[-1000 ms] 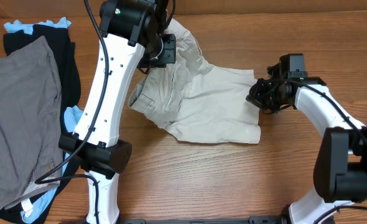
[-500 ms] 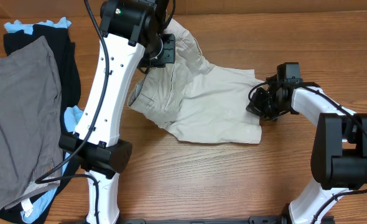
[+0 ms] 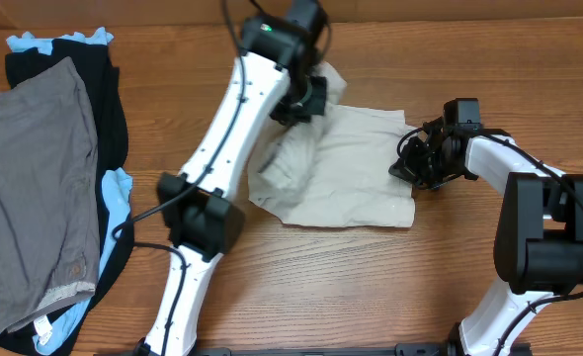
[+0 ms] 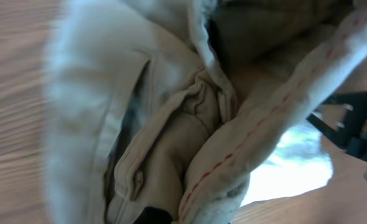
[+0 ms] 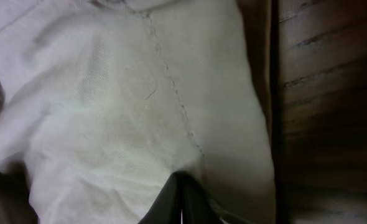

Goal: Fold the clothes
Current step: 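Fold the left end over toward the right gripper with the left gripper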

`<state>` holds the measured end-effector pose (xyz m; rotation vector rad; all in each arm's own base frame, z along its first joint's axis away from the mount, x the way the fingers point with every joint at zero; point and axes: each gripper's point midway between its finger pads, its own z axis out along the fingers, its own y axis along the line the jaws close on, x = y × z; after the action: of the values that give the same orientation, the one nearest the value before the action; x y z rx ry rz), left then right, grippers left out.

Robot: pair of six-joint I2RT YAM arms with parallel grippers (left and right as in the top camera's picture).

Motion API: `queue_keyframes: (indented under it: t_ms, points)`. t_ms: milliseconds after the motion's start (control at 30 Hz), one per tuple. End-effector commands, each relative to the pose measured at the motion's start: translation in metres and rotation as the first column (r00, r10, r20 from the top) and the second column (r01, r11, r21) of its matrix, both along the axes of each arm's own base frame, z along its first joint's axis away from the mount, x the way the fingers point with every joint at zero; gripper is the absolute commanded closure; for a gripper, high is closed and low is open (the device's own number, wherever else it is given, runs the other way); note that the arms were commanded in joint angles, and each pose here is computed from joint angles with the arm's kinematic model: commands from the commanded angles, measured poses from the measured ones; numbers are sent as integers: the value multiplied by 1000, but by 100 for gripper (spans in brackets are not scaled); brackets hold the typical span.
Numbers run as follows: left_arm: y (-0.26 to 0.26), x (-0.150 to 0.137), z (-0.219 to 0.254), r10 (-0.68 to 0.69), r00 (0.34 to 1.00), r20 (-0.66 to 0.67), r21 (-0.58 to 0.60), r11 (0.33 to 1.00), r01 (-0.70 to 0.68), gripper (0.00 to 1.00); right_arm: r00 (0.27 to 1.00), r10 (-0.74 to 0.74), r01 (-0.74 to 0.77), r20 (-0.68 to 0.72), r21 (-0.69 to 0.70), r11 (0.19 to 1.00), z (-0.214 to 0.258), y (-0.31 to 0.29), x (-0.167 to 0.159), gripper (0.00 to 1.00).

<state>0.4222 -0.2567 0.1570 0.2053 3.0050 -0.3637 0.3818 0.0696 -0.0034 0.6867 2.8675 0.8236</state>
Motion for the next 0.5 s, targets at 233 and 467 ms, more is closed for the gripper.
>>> queue_keyframes:
  t_ms: [233, 467]
  points:
    - [-100, -27, 11, -85, 996, -10, -243, 967, 80, 96, 994, -14, 3, -106, -95, 995, -46, -12, -19, 96]
    - [-120, -20, 0, -51, 999, -5, -278, 959, 48, 96, 994, -15, 5, -105, -95, 995, -45, -12, -19, 96]
